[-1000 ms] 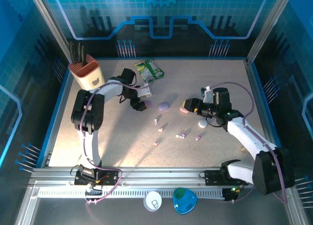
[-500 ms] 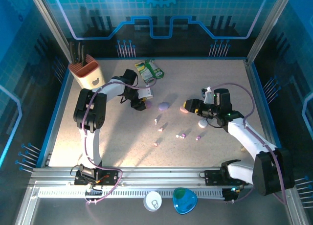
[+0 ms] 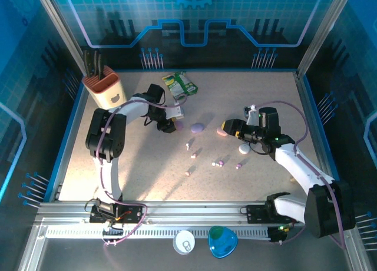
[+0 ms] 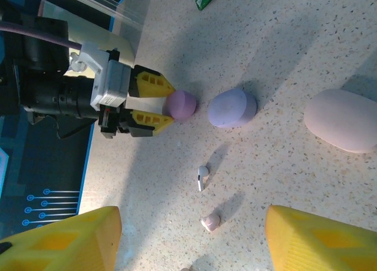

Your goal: Insert the wireless bluetooth earbuds into the charging case

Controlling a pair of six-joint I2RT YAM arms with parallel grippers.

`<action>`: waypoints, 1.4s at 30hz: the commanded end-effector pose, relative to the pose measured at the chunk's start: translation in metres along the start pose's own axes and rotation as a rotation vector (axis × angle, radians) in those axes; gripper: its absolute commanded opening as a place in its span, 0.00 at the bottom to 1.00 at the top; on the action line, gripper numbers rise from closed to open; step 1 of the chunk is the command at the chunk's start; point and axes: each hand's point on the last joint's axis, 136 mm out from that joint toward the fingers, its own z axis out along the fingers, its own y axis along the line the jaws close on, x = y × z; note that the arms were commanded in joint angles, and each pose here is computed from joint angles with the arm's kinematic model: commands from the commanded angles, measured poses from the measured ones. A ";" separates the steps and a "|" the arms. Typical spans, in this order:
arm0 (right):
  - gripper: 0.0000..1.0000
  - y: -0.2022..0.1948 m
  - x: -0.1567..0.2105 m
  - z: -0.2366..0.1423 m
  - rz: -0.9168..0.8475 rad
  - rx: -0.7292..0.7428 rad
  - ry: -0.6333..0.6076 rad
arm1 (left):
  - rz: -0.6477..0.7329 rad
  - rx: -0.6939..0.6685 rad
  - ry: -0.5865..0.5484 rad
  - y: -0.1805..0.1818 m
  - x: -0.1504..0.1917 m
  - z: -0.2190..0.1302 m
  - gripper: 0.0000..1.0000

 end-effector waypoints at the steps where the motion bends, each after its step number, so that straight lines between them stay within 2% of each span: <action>1: 0.66 0.004 0.003 0.004 0.020 -0.034 0.018 | 0.014 -0.008 -0.127 -0.009 -0.032 -0.025 0.43; 8: 0.66 0.019 0.003 0.015 0.019 -0.058 0.044 | 0.019 -0.049 -0.233 -0.023 -0.051 -0.050 0.43; 21: 0.69 0.082 0.015 0.073 -0.021 -0.177 0.159 | 0.089 -0.073 -0.404 -0.072 -0.087 -0.080 0.42; 26: 0.69 0.103 0.019 0.091 -0.057 -0.194 0.187 | 0.097 -0.059 -0.400 -0.088 -0.092 -0.080 0.43; 30: 0.69 0.102 0.025 0.102 -0.041 -0.184 0.202 | 0.110 -0.066 -0.409 -0.093 -0.095 -0.084 0.43; 36: 0.65 0.104 0.028 0.109 -0.030 -0.202 0.208 | 0.117 -0.068 -0.415 -0.098 -0.096 -0.090 0.43; 42: 0.53 0.108 0.032 0.111 -0.014 -0.232 0.221 | 0.129 -0.051 -0.422 -0.106 -0.099 -0.088 0.43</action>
